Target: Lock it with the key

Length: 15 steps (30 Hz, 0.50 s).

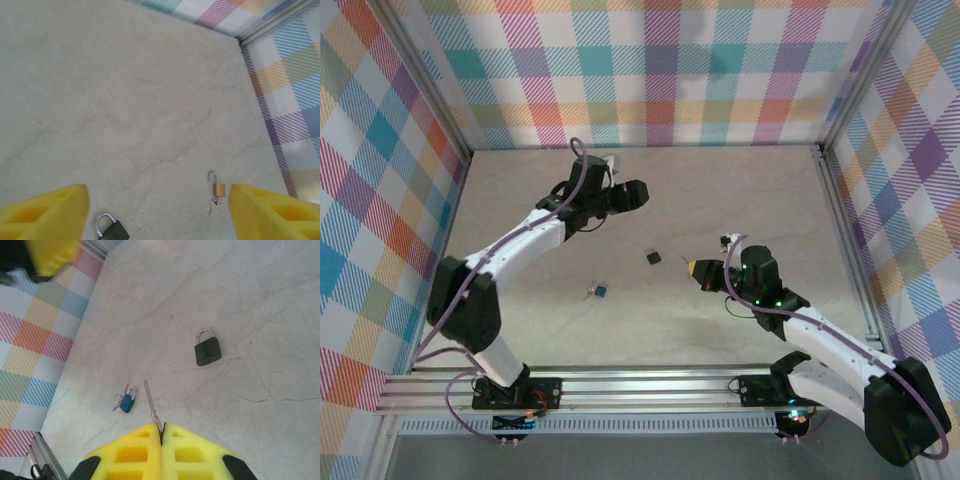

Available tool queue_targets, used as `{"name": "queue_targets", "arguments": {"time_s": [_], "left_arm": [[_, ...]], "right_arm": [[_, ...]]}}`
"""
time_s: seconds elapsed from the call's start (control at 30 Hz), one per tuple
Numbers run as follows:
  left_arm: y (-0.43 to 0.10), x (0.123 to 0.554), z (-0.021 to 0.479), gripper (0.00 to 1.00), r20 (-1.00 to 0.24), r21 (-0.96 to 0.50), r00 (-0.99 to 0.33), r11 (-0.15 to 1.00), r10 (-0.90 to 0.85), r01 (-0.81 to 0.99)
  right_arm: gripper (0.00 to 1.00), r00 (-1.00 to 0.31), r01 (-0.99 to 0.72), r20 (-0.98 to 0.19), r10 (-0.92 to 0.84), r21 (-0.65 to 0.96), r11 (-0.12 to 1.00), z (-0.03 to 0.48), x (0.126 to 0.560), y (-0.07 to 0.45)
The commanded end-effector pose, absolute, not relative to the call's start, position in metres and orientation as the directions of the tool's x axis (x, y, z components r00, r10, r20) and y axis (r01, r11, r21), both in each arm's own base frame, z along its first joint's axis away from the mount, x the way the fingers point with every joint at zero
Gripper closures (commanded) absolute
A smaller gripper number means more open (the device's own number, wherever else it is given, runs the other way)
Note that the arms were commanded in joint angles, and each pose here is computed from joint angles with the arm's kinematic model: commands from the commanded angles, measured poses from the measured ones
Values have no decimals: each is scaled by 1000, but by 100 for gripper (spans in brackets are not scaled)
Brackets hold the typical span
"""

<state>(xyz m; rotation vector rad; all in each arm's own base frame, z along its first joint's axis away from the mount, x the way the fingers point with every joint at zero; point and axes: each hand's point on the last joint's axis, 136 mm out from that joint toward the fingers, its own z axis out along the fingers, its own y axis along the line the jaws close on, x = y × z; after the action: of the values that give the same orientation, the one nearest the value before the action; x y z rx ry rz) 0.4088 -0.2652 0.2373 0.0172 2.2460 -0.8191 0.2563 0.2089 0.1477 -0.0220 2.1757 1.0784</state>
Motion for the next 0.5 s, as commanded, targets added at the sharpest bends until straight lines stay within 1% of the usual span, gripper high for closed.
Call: {"name": "queue_targets", "arguments": {"time_s": [0.0,0.07,0.23,0.47], "left_arm": [[-253,385,255,19,-690,-443,-712,854,-129,274],[-250,377,272,0,-714,-426,-690,857,-121,290],[-236,358,300,0,-756,-400,-644,861,-118,312],[-188,334,316,0,-852,-272,-515,921,-97,278]], "right_arm": [[100,-754,-297,-592,285,694,656,156,269,214],[100,-766,-291,-581,277,696,657,156,273,219],[100,-783,-275,-568,254,682,678,152,285,224],[100,-790,-235,-559,251,654,719,142,301,226]]}}
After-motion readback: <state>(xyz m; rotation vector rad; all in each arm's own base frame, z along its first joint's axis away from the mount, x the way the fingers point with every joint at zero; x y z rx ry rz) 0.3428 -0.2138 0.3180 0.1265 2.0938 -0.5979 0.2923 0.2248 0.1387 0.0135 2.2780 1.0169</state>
